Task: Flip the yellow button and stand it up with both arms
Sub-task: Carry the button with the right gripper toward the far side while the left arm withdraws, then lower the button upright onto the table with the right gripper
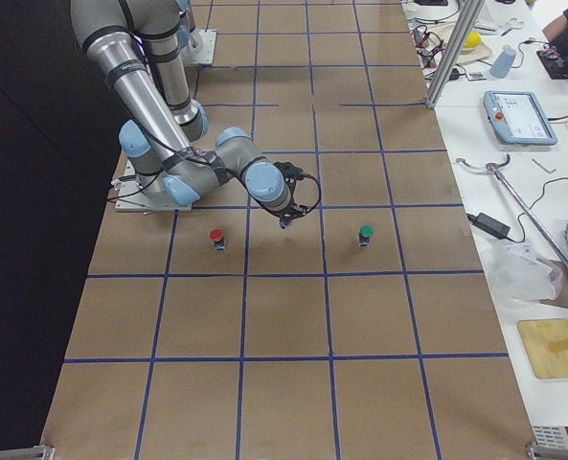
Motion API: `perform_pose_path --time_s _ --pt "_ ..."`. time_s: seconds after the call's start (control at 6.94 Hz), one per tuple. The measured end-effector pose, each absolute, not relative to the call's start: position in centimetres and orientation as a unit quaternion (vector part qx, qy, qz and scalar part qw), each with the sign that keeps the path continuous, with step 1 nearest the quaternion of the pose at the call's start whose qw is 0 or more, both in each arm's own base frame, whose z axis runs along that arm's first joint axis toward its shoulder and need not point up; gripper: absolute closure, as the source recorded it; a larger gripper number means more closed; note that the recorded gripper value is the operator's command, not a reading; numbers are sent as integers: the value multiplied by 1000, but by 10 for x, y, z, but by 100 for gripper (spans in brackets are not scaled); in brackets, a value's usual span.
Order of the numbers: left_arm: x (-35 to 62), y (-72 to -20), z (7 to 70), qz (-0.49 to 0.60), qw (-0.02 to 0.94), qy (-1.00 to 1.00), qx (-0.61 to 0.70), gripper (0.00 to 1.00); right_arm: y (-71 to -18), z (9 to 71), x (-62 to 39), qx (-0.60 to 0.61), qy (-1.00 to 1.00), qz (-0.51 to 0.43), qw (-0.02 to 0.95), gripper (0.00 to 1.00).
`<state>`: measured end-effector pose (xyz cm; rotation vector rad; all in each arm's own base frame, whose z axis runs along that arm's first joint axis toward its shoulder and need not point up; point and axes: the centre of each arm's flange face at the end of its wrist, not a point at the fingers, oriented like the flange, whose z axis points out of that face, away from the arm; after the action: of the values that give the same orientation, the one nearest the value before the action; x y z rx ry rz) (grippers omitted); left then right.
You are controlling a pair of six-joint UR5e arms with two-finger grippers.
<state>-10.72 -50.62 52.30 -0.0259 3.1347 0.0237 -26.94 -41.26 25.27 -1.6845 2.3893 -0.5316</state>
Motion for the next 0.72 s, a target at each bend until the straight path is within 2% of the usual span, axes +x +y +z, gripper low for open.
perform_pose_path --time_s 0.43,0.58,0.72 --pt "-102 -507 522 8 4 1000 -13 0 -421 223 -302 -603 766 -197 100 77" --pt "-101 -508 522 8 3 1000 -14 0 -422 220 -303 -608 761 -202 102 58" --pt "-101 -508 522 8 3 1000 -14 0 -422 218 -304 -612 757 -205 103 17"
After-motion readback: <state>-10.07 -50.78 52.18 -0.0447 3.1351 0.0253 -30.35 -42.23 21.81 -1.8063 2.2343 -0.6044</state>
